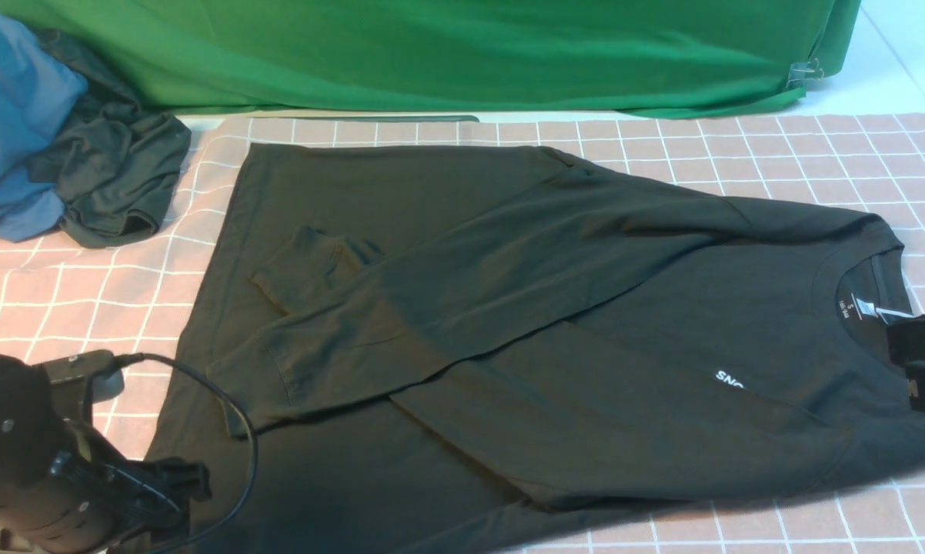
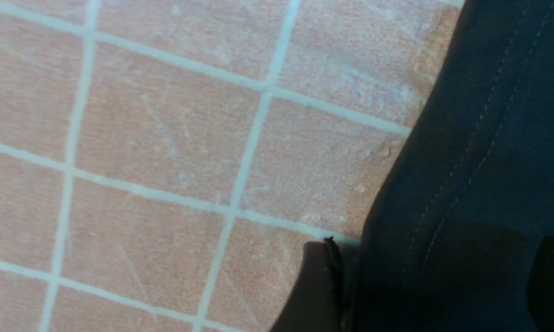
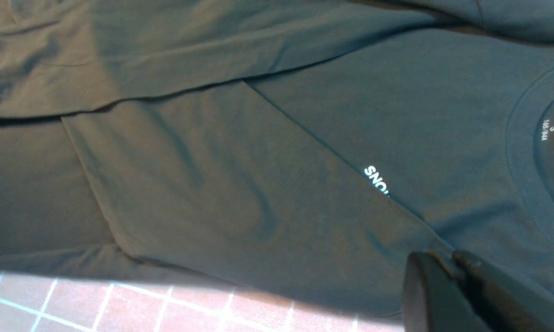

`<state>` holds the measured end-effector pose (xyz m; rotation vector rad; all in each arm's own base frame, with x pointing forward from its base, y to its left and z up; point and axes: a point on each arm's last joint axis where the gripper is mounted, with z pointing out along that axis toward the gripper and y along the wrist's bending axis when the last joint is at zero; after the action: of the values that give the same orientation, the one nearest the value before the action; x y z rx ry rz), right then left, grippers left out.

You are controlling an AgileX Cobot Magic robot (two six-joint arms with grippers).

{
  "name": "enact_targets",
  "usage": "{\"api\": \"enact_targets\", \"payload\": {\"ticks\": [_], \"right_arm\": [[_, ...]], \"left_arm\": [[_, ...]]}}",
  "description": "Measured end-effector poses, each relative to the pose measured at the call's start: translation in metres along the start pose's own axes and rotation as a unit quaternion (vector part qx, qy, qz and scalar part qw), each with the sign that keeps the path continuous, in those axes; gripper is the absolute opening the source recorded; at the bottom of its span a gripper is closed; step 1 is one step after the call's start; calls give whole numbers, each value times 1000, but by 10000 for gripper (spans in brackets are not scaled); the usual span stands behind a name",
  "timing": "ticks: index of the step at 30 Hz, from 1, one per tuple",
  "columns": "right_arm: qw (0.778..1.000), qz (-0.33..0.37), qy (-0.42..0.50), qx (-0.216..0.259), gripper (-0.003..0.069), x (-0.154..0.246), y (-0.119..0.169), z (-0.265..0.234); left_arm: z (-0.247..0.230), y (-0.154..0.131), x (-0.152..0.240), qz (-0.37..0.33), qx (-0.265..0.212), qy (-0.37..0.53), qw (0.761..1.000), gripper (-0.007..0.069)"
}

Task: Fold a long-sleeved shirt over a pink coffee tablecloth.
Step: 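Grasp the near edge of the shirt at its hem and shoulder corners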

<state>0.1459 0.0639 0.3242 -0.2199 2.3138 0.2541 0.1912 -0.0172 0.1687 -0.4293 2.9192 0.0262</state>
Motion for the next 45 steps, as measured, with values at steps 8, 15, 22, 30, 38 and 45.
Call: {"api": "enact_targets", "payload": {"ticks": [8, 15, 22, 30, 38, 45], "right_arm": [[1000, -8, 0, 0, 91, 0, 0, 0], [998, -9, 59, 19, 91, 8, -3, 3], [976, -36, 208, 58, 64, 22, -4, 34], [950, -3, 295, 97, 34, 24, -37, 69], [942, 80, 314, 85, 302, 26, -77, 92], [941, 133, 307, 56, 543, 29, -79, 129]], "left_arm": [[12, -6, -1, -14, -5, 51, 999, 283], [-5, -5, -9, 2, -26, 62, 998, 44], [-42, 0, -7, 7, -8, 2, 1000, 44], [-65, 6, 2, 4, 9, -39, 999, 44], [-67, 7, 3, 4, 10, -43, 999, 44], [-68, 6, 1, 3, 16, -52, 999, 44]]}}
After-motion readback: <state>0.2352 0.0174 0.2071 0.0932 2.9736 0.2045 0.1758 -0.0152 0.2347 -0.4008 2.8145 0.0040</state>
